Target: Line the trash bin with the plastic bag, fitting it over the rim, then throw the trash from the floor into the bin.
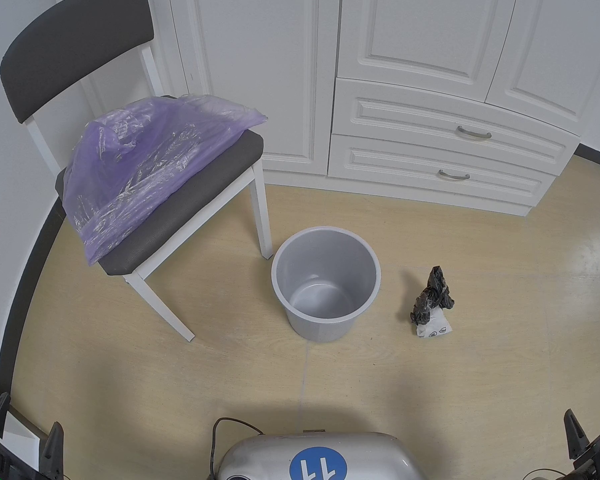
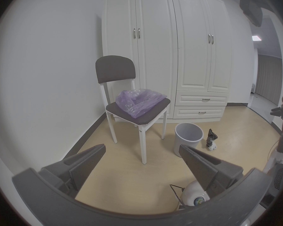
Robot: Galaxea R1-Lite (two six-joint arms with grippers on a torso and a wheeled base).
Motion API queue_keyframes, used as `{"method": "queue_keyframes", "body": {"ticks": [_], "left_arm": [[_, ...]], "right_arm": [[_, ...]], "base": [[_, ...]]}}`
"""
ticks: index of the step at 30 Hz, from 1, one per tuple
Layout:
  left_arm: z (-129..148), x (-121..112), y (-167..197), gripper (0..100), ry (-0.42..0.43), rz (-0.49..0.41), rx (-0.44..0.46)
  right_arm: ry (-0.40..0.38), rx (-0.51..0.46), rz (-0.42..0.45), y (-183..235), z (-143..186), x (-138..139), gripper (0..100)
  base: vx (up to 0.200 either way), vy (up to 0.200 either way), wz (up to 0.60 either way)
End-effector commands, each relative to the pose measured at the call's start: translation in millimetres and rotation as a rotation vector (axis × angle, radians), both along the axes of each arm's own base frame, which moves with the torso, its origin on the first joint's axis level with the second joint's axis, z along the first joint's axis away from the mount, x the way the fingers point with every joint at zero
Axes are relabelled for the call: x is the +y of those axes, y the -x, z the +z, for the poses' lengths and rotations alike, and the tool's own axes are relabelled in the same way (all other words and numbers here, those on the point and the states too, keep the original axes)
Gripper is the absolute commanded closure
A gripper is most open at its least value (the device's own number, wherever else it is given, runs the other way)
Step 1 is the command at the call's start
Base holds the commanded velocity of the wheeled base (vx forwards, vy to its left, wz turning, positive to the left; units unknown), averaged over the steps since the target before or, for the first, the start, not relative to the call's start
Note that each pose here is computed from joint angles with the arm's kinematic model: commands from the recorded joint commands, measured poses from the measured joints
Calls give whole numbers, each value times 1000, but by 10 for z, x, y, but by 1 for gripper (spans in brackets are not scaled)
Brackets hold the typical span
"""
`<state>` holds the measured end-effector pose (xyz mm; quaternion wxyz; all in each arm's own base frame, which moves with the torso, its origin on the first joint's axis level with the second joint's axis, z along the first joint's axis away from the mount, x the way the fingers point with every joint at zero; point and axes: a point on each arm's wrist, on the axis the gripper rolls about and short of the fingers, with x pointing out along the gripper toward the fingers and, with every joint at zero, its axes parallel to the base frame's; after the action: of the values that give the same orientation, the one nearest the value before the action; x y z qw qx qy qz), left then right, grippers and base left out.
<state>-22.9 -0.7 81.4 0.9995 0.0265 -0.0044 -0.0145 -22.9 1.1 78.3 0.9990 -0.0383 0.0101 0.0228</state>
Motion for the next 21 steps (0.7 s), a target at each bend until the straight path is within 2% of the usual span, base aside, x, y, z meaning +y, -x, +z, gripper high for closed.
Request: {"method": "queue_keyframes", "body": {"ticks": [1,3,5,6,7,9,11,12,13,14,15,21], "left_arm": [[-50,0,-2,0,5,0,1],[-42,4,-2,0,47,16,-6],[21,4,7,0,87,17,-47],[210,4,45,0,194,0,-189],[318,4,79,0,233,-15,-261],[434,2,125,0,241,-32,-317],[414,2,122,0,210,-24,-292],[399,2,118,0,188,-19,-278],[399,2,118,0,188,-19,-278],[380,2,114,0,138,-8,-252],[380,2,116,0,127,-8,-248],[489,5,114,0,114,-25,-182]], "right_arm": [[-13,0,-1,-1,-51,0,0],[-69,-1,-23,-1,-48,-6,0],[-80,-1,-30,-1,-48,-8,0],[-80,-1,-31,-1,-48,-8,0],[-80,-1,-31,-1,-48,-8,0],[-73,0,-34,-1,-49,-8,0],[-22,-20,-33,1,-25,-8,0],[24,-73,-28,12,50,-6,0],[24,-73,-28,12,50,-6,0],[73,-226,-4,73,322,-1,0],[72,-250,14,91,407,3,0],[58,-171,33,6,499,6,0]], "base": [[0,0,0],[0,0,0],[0,0,0],[0,0,0],[0,0,0],[0,0,0],[0,0,0],[0,0,0],[0,0,0],[0,0,0],[0,0,0],[0,0,0]]}}
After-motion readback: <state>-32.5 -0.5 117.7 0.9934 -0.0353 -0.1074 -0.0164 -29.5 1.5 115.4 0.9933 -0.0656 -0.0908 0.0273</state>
